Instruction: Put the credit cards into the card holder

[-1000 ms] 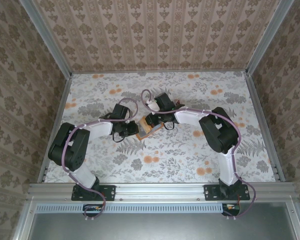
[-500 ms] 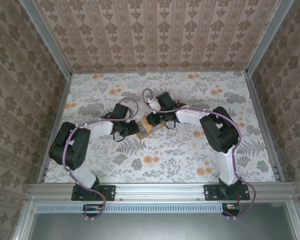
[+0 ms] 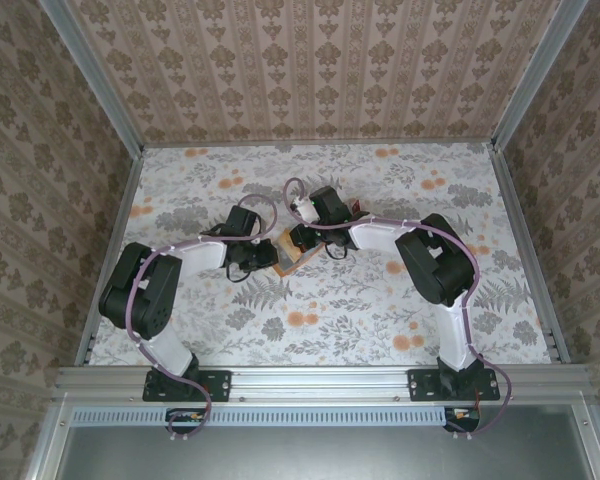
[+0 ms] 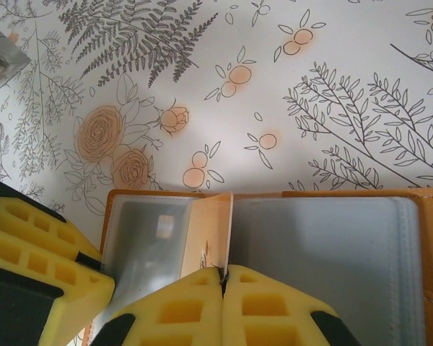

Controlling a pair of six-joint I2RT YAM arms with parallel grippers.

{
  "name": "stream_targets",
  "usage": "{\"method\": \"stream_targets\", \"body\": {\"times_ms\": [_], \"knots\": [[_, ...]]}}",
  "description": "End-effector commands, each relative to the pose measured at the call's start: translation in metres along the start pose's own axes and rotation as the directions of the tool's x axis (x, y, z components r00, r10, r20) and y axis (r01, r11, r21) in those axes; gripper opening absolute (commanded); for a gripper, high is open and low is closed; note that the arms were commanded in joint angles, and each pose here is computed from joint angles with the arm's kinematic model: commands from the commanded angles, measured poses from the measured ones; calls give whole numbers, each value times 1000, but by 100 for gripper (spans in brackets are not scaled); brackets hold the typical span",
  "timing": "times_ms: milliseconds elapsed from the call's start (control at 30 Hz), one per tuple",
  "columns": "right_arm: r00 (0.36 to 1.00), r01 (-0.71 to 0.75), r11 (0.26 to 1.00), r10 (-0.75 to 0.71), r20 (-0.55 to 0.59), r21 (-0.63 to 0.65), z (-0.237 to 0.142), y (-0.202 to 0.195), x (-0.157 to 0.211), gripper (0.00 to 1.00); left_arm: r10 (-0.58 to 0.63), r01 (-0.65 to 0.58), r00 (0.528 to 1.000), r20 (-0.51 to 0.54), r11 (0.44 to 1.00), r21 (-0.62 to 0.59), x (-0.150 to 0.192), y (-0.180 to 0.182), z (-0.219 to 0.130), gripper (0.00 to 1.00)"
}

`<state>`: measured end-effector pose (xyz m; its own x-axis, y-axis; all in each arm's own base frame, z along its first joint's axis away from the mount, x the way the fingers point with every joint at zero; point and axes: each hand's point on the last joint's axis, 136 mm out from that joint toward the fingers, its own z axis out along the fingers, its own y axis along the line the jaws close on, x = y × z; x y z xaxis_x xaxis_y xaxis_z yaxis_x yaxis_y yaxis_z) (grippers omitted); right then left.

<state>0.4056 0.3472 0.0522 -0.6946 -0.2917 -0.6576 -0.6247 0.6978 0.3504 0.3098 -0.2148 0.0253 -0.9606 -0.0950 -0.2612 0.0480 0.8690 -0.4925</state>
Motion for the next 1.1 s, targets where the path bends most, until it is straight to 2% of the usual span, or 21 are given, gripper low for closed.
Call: {"method": "stream_targets", "body": {"times_ms": [0,167,333,533,833,1067], "knots": [[995,-34,999,34,-94,7,23,6,44,0,-41,32,992,-122,997,-73,34,21,13,16],[982,-117,993,111,-154,-31,24,18,60,0,-41,32,992,-121,997,-76,34,22,13,16],[969,-165,986,160,-189,-10,20,26,77,0,-40,31,992,-124,997,-72,34,21,14,16],[957,-167,986,163,-242,3,17,35,101,0,-38,30,992,-122,997,-70,33,19,13,16],[941,-217,976,205,-270,-17,-4,47,123,0,-32,22,992,-122,996,-85,31,22,11,16],[902,-370,929,360,-237,4,-22,52,124,0,-31,20,992,-120,996,-88,26,22,12,16]]}}
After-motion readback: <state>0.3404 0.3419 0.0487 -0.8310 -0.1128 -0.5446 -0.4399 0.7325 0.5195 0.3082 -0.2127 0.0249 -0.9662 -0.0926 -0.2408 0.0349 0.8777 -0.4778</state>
